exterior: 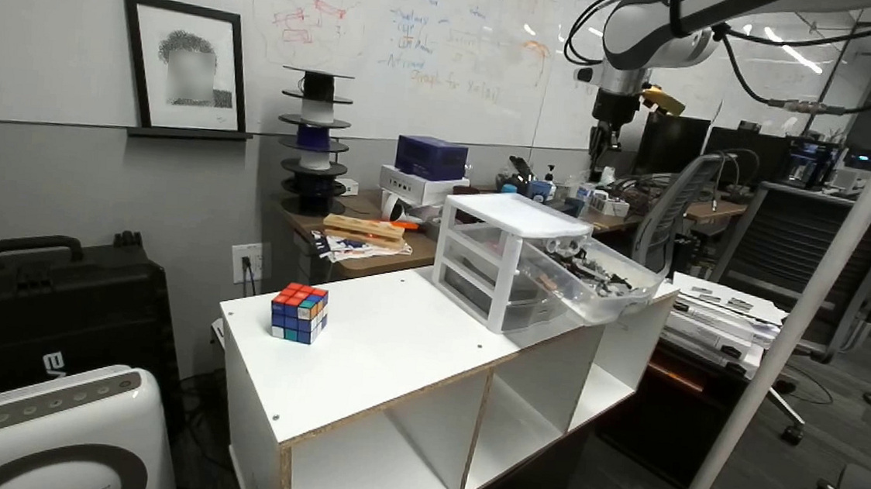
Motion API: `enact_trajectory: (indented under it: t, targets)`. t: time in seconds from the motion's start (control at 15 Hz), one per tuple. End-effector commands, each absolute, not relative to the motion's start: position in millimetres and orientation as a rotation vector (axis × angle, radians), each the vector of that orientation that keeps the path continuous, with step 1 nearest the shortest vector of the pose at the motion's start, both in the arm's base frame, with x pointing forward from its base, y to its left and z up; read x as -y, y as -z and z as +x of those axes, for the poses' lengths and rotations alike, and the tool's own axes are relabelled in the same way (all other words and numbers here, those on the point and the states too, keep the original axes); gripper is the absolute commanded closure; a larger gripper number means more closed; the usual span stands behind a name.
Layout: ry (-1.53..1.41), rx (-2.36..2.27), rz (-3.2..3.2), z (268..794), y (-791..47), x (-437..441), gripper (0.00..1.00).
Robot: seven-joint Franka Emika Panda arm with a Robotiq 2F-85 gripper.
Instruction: Put the usb and the transparent package inside the drawer and close it
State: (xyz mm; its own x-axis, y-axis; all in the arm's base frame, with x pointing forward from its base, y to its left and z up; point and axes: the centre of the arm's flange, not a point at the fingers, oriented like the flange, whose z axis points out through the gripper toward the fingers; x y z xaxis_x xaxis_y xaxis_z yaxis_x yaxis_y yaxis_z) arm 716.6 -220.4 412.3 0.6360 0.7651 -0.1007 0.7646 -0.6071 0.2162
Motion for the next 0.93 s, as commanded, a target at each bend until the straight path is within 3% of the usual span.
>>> enact_trajectory:
  t: [0.0, 0.47, 0.87]
  targets:
    - [0.072, -1.33, 2.507, 654, -403, 163, 0.88]
    - [-0.169, -1.245, 2.298, 624, -409, 85, 0.87]
    - [-0.317, -1.134, 2.422, 563, -435, 47, 0.87]
